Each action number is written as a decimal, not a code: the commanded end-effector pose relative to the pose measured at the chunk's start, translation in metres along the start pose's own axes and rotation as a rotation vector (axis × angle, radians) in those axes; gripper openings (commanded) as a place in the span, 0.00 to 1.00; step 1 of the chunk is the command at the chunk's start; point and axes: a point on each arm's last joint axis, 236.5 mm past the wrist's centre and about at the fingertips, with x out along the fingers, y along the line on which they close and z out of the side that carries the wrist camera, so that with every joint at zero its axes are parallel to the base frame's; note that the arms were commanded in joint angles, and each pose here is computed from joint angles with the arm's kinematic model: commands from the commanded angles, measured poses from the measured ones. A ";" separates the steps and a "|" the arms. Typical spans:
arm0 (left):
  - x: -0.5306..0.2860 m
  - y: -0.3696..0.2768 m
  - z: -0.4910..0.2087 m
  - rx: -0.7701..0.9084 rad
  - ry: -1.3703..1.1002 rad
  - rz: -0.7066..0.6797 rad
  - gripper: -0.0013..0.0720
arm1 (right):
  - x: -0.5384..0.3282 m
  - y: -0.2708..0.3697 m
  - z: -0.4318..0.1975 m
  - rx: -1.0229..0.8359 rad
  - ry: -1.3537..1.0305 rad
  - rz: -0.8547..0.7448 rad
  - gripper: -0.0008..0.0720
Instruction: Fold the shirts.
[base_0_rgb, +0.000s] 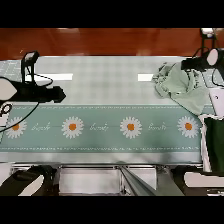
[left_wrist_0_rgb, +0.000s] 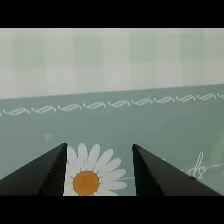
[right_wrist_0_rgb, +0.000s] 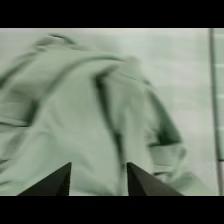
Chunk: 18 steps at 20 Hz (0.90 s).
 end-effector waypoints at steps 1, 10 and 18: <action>0.012 0.002 -0.035 -0.039 0.042 -0.018 0.71 | 0.029 -0.051 -0.025 0.150 0.063 0.011 0.57; 0.020 -0.002 -0.030 -0.088 0.006 -0.043 0.71 | 0.114 -0.006 -0.081 0.268 0.261 0.189 0.56; -0.007 0.047 0.004 -0.125 -0.109 0.073 0.71 | 0.028 0.006 0.016 0.204 0.081 0.324 0.05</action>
